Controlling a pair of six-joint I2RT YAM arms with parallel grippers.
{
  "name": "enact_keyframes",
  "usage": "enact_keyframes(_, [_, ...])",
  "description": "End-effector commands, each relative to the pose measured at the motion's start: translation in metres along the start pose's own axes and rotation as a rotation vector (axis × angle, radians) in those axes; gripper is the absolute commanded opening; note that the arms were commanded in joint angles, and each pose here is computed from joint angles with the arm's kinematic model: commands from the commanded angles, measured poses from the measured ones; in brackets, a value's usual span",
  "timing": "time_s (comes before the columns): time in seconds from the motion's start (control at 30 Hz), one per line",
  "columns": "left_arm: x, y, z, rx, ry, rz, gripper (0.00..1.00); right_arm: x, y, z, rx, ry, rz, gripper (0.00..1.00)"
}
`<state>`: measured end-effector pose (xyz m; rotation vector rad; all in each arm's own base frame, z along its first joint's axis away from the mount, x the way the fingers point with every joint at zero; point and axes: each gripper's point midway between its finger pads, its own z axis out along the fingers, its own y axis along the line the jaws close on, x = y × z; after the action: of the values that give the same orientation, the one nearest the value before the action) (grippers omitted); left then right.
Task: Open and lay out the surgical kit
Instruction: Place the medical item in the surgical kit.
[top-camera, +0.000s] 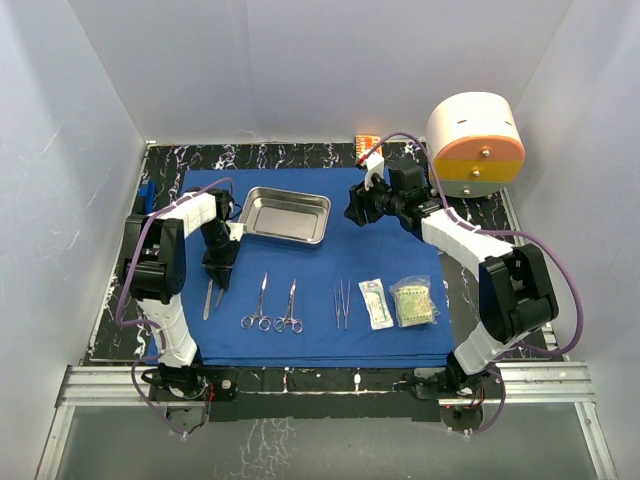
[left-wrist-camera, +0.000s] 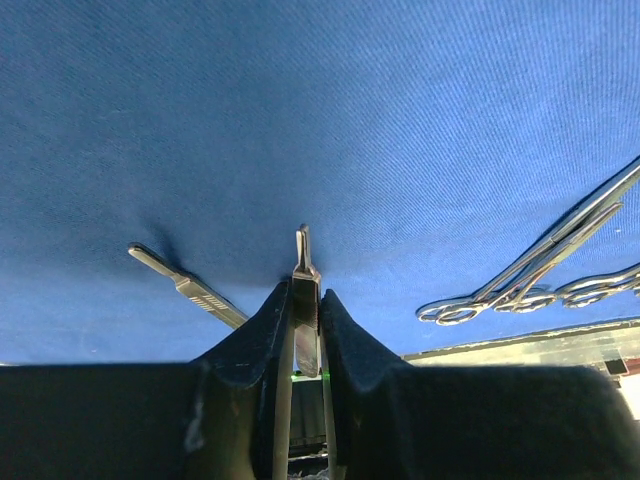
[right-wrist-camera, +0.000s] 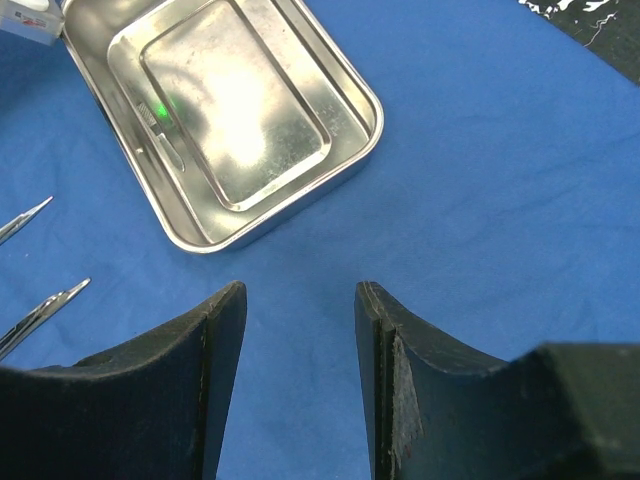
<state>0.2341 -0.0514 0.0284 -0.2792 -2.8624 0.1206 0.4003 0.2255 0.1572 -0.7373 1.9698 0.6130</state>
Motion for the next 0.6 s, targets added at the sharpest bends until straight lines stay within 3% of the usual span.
enact_keyframes(0.0, [0.001, -0.002, -0.006, 0.01, 0.01, 0.01, 0.11, -0.032, -0.004, -0.001, 0.006, -0.089, -0.043, 0.45])
enact_keyframes(0.57, [-0.006, -0.007, -0.024, 0.022, -0.083, 0.011, 0.33, -0.033, -0.004, -0.001, 0.003, -0.088, -0.044, 0.45])
